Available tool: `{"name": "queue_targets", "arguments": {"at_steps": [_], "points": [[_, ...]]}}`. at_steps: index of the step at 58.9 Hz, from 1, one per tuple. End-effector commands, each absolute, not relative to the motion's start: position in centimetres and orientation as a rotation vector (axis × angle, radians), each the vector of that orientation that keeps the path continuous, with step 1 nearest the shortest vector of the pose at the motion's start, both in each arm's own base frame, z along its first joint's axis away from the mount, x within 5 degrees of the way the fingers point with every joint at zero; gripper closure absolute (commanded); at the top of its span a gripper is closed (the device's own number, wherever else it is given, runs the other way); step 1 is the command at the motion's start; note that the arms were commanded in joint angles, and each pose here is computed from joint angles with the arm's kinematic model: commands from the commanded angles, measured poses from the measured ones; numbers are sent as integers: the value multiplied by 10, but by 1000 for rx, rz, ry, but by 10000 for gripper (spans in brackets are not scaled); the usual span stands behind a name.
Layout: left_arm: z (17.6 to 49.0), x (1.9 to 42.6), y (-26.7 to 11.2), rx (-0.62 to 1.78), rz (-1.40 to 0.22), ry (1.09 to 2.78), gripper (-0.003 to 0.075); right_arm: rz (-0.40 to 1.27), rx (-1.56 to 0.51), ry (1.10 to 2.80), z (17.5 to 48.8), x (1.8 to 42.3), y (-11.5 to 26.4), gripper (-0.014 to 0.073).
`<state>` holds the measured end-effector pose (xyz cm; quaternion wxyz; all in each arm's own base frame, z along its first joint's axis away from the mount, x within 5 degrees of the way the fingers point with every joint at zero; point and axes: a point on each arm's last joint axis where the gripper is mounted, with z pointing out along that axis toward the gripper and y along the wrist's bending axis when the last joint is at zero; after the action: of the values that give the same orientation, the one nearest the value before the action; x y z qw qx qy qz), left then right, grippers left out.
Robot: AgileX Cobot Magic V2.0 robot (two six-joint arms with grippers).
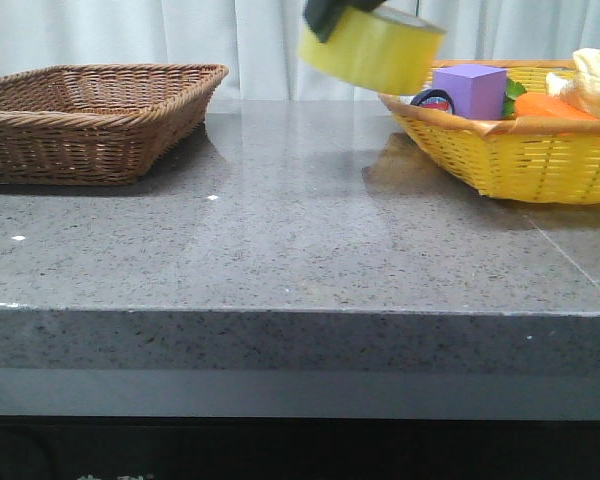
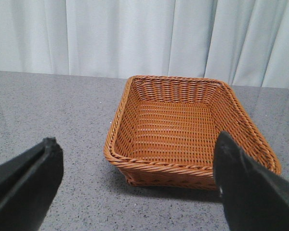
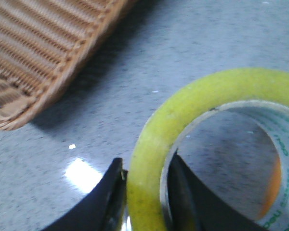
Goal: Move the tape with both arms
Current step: 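Carry the tape roll toward the left arm and set it on the table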
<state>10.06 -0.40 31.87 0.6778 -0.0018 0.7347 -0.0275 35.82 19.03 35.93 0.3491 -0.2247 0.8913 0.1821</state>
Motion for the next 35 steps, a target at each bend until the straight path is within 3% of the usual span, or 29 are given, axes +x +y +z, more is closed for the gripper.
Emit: {"name": "queue_targets", "arguments": {"at_steps": [1,35], "points": [[337,102,-4,-2,-70,1552,104,505,-609,2139,401,341,197,497],[337,102,-4,-2,-70,1552,104,517,-686,2271,335,331,224,496]]}}
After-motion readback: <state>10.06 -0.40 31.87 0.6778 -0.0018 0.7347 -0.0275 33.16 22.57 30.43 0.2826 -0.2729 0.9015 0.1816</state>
